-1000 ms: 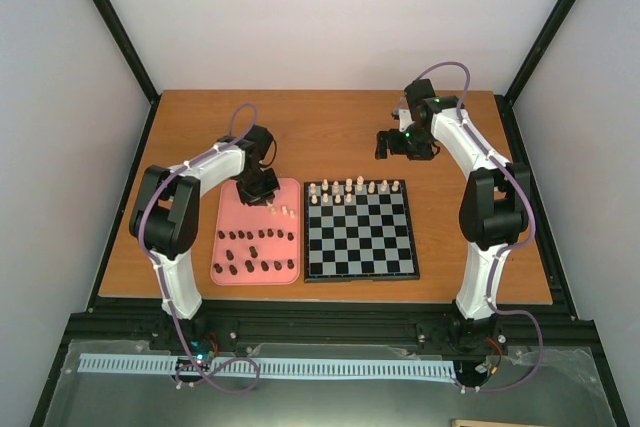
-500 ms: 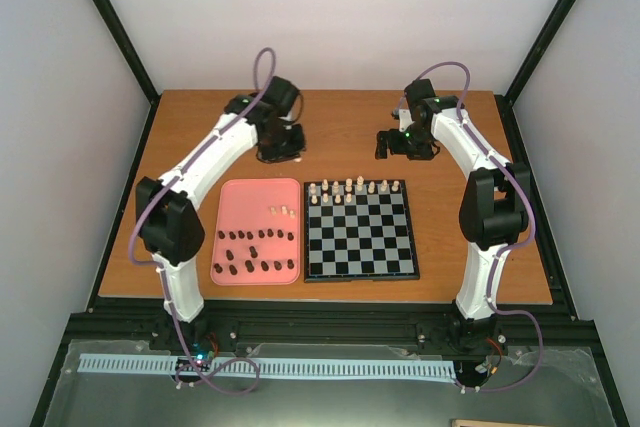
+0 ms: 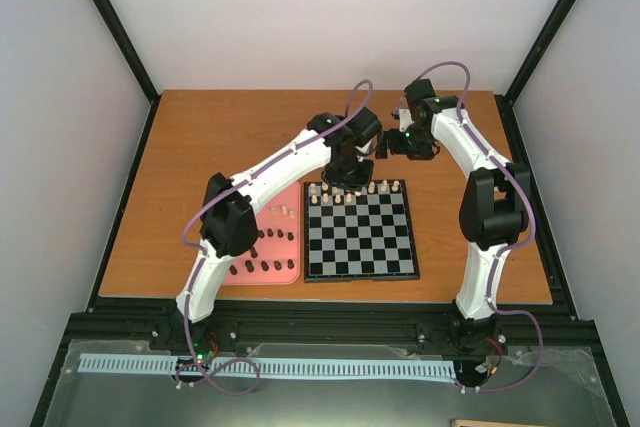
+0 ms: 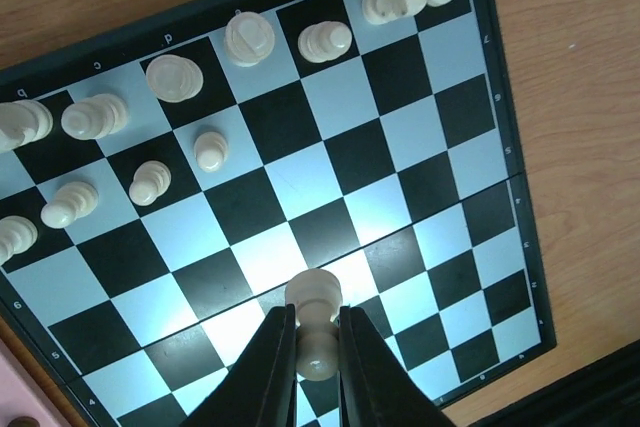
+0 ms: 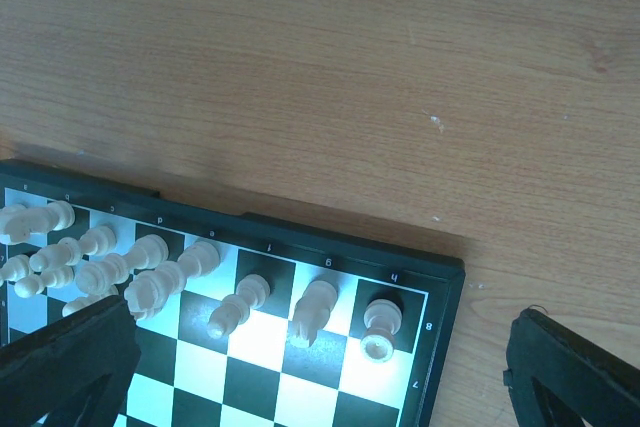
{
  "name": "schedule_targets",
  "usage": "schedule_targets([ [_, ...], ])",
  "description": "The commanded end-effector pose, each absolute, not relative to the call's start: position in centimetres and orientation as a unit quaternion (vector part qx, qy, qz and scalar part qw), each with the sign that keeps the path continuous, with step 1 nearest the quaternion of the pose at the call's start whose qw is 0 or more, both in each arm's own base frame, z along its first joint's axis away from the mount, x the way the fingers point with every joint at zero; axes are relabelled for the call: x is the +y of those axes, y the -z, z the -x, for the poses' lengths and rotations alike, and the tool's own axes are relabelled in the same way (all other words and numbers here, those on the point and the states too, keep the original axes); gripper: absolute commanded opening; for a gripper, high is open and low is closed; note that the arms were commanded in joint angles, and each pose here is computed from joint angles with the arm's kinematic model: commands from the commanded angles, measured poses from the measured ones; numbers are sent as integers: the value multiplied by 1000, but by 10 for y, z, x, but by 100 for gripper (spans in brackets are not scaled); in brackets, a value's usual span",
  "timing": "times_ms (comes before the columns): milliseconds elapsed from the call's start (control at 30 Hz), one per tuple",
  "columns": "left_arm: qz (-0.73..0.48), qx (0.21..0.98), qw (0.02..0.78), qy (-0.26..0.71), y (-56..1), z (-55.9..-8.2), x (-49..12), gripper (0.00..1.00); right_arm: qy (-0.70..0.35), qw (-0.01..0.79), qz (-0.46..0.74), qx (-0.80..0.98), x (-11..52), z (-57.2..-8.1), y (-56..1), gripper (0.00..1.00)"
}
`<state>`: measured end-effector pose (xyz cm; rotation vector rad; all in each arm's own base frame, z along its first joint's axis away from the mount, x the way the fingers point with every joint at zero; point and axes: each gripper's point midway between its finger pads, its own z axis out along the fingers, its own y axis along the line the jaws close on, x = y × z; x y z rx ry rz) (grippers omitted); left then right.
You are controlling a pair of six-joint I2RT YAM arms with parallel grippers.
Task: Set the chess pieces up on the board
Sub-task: Place the chess piece on the chessboard.
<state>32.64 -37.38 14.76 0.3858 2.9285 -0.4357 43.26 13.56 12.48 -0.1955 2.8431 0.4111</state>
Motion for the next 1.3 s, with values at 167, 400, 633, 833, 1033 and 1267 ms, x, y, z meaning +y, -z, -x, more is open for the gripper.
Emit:
schedule_targets([
  [167, -165, 977, 69, 115, -124, -325, -383, 2, -140, 145, 65, 977, 133, -438, -133, 100],
  [400, -158, 977, 90, 110, -106, -340, -394, 2, -140, 141, 66, 978, 133, -437, -130, 100],
  [633, -152, 978, 92, 106, -90, -348, -399, 2, -140, 140, 64, 978, 132, -439, -127, 100],
  [833, -152, 978, 95, 108, -80, -354, -406, 2, -143, 134, 64, 979, 133, -439, -123, 100],
  [1033, -156, 977, 95, 108, -74, -356, -410, 2, -143, 131, 63, 979, 133, -440, -120, 100],
  [1267, -164, 976, 97, 104, -69, -360, -412, 4, -146, 129, 63, 979, 134, -442, -119, 100],
])
